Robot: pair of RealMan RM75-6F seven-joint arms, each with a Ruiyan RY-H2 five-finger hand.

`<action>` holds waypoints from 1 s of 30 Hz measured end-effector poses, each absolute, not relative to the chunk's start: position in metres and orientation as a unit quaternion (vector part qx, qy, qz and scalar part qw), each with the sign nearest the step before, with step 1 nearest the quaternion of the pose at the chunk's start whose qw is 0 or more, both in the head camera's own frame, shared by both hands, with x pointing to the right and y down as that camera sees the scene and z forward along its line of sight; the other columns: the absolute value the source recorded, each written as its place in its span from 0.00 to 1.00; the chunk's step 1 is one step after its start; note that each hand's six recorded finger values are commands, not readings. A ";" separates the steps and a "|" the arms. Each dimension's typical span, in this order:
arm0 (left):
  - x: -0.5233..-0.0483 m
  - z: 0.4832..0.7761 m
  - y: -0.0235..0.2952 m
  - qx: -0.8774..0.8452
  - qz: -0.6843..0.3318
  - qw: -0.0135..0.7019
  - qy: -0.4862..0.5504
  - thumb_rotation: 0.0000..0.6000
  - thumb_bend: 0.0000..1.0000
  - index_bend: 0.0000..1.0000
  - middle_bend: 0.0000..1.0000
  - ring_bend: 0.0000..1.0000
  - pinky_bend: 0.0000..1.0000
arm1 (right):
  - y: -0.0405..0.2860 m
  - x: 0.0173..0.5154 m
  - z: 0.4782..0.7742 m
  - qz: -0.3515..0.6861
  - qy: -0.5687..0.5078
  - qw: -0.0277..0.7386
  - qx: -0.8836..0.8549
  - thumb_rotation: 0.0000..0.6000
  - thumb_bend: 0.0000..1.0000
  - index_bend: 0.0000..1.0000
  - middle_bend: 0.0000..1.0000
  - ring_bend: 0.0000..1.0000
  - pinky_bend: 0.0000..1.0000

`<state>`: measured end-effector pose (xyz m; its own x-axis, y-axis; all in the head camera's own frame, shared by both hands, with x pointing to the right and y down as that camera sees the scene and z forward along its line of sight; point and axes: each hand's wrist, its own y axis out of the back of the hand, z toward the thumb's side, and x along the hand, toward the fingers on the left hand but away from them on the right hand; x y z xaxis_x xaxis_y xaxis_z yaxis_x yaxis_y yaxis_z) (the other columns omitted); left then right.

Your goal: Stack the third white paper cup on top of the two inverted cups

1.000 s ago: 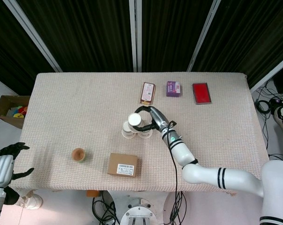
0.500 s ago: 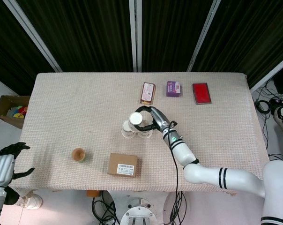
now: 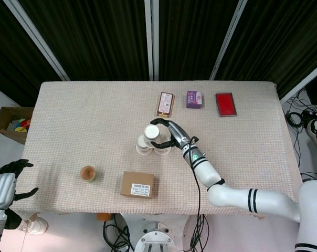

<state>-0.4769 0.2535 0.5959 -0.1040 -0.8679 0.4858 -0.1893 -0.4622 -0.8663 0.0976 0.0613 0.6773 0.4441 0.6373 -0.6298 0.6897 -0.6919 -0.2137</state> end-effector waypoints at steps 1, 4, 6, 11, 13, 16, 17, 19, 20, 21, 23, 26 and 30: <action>-0.477 0.596 0.253 -0.607 -0.602 0.282 0.435 1.00 0.04 0.30 0.22 0.21 0.23 | 0.062 0.098 0.676 -0.353 0.390 0.036 0.850 1.00 0.18 0.21 0.20 0.08 0.00; -0.476 0.596 0.252 -0.608 -0.600 0.284 0.435 1.00 0.04 0.30 0.22 0.21 0.23 | 0.063 0.099 0.672 -0.350 0.387 0.032 0.852 1.00 0.18 0.17 0.18 0.05 0.00; -0.476 0.595 0.251 -0.607 -0.600 0.286 0.435 1.00 0.04 0.30 0.22 0.21 0.23 | 0.064 0.100 0.668 -0.347 0.386 0.028 0.854 1.00 0.18 0.12 0.14 0.02 0.00; -0.475 0.593 0.248 -0.606 -0.599 0.292 0.435 1.00 0.04 0.30 0.22 0.21 0.23 | 0.063 0.109 0.652 -0.334 0.390 0.002 0.858 1.00 0.18 0.00 0.03 0.00 0.00; -0.475 0.592 0.246 -0.603 -0.599 0.297 0.435 1.00 0.04 0.30 0.22 0.21 0.23 | 0.062 0.118 0.643 -0.328 0.398 -0.025 0.857 1.00 0.18 0.00 0.02 0.00 0.00; -0.476 0.589 0.243 -0.596 -0.600 0.309 0.434 1.00 0.04 0.30 0.22 0.21 0.23 | 0.059 0.138 0.626 -0.318 0.415 -0.084 0.848 1.00 0.19 0.00 0.05 0.00 0.00; -0.476 0.588 0.242 -0.592 -0.601 0.314 0.434 1.00 0.04 0.30 0.22 0.21 0.23 | 0.058 0.146 0.620 -0.316 0.422 -0.106 0.843 1.00 0.20 0.00 0.07 0.00 0.00; -0.476 0.586 0.240 -0.585 -0.604 0.324 0.434 1.00 0.04 0.30 0.22 0.21 0.23 | 0.059 0.171 0.605 -0.314 0.439 -0.161 0.827 1.00 0.21 0.01 0.10 0.00 0.00; -0.476 0.585 0.238 -0.579 -0.606 0.331 0.433 1.00 0.04 0.30 0.22 0.21 0.23 | 0.060 0.184 0.599 -0.314 0.447 -0.185 0.817 1.00 0.21 0.02 0.10 0.00 0.00; -0.476 0.583 0.237 -0.574 -0.608 0.337 0.432 1.00 0.04 0.30 0.22 0.21 0.23 | 0.063 0.204 0.590 -0.318 0.458 -0.217 0.801 1.00 0.22 0.03 0.12 0.00 0.00; -0.476 0.581 0.235 -0.562 -0.612 0.353 0.431 1.00 0.04 0.30 0.22 0.21 0.23 | 0.071 0.237 0.577 -0.329 0.474 -0.260 0.774 1.00 0.23 0.07 0.14 0.00 0.00; -0.474 0.577 0.231 -0.544 -0.615 0.376 0.430 1.00 0.04 0.30 0.22 0.21 0.23 | 0.093 0.295 0.558 -0.359 0.500 -0.308 0.726 1.00 0.23 0.13 0.14 0.00 0.00; -0.468 0.575 0.230 -0.529 -0.614 0.399 0.429 1.00 0.04 0.30 0.22 0.21 0.22 | 0.137 0.367 0.542 -0.410 0.518 -0.340 0.670 1.00 0.23 0.16 0.13 0.00 0.00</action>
<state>-0.4678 0.2301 0.5750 -0.1218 -0.9438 0.3073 0.0372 -0.3137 -0.9488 0.3670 0.1373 0.5416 0.1279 0.9720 -0.1973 0.4147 -0.2331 -0.8796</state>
